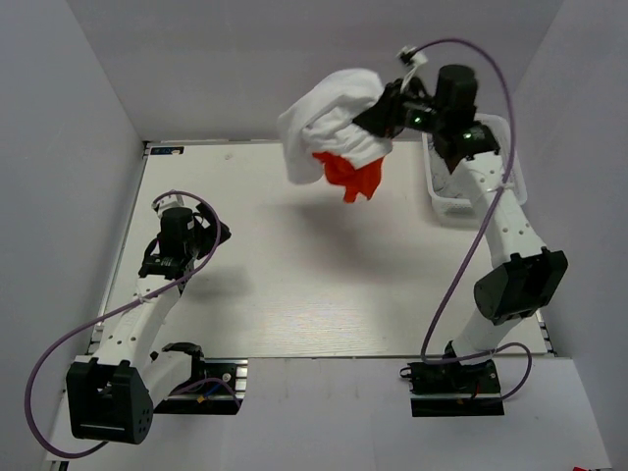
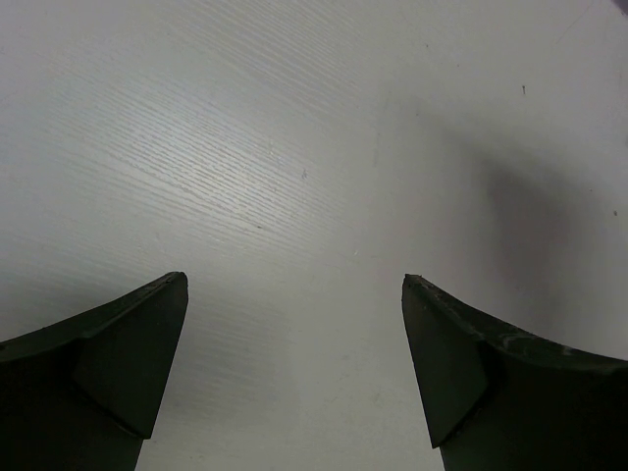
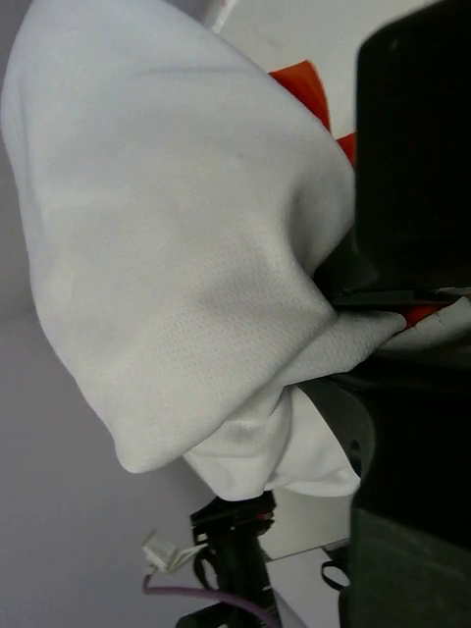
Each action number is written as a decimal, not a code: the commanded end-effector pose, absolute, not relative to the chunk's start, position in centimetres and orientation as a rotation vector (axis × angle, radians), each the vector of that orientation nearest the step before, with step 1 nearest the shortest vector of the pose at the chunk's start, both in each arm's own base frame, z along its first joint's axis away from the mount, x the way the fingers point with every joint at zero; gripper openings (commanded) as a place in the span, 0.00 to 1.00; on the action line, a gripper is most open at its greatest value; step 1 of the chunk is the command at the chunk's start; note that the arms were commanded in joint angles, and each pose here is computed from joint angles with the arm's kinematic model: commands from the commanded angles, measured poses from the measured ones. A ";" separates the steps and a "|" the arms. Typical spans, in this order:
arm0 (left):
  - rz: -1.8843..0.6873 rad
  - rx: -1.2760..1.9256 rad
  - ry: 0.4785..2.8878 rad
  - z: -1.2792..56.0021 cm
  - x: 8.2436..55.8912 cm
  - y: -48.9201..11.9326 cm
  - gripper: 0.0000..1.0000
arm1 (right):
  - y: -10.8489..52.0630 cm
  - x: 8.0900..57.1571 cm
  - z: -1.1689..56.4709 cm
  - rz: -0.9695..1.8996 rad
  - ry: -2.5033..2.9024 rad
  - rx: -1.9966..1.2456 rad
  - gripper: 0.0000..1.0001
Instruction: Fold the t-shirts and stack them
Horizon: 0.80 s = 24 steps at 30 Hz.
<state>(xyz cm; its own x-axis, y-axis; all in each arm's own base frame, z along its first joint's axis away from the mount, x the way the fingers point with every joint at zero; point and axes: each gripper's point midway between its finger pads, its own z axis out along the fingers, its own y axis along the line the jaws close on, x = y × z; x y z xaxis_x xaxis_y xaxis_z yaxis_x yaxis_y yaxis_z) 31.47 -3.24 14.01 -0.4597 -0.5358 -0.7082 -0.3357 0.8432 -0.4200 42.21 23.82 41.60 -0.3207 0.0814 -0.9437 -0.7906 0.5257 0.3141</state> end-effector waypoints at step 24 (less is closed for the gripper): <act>-0.341 -0.615 2.124 13.3 31.5 -4.3 1.00 | 23.4 40.3 20.5 0.477 2.102 -0.348 0.90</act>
<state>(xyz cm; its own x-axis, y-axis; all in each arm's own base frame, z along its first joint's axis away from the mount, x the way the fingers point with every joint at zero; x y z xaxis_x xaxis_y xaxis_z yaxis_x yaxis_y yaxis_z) 31.35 -4.12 13.05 -0.5027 -0.5364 -0.6779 -0.3165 0.8439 -0.4331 40.16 24.55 17.06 -0.6175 -0.0723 -0.7832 -0.4309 0.8642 0.2600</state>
